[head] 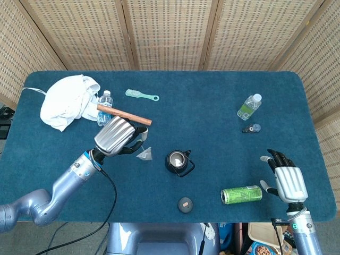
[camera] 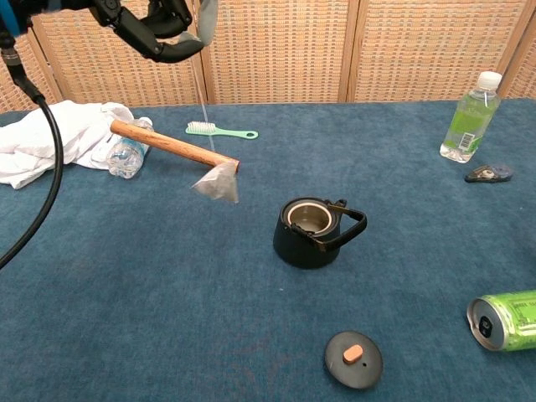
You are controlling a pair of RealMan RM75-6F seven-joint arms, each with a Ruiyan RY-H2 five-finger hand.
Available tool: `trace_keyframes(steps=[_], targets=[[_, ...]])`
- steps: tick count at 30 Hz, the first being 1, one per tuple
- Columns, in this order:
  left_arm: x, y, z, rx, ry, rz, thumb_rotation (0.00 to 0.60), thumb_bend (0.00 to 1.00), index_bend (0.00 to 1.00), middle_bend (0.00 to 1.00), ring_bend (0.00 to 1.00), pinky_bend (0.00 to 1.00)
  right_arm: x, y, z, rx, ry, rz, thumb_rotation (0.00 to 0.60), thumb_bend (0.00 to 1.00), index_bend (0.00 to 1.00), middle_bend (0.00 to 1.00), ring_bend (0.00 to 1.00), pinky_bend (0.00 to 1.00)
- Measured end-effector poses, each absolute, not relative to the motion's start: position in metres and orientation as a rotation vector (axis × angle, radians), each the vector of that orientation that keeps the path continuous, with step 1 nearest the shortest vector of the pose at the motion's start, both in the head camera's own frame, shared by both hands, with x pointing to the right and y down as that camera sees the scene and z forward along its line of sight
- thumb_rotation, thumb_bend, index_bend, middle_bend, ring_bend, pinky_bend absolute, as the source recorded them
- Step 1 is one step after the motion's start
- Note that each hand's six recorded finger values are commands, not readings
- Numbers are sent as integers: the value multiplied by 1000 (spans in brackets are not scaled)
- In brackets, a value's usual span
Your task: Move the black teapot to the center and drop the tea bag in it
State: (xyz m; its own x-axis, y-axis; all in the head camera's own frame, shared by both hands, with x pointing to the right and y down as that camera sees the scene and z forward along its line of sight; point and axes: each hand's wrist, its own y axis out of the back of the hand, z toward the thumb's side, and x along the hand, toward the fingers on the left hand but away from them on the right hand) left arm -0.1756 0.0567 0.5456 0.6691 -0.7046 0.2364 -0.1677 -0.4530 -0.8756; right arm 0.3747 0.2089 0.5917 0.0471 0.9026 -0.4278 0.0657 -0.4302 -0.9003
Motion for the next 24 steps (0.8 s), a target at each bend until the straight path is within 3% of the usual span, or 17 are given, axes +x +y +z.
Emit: trace_keyframes(steps=[24], targets=[[-101,47,552,-2012,568,-742,600,468,620,904,807,674,381,215,589,-1604,-982,1478,600,379,308,223,186,325]])
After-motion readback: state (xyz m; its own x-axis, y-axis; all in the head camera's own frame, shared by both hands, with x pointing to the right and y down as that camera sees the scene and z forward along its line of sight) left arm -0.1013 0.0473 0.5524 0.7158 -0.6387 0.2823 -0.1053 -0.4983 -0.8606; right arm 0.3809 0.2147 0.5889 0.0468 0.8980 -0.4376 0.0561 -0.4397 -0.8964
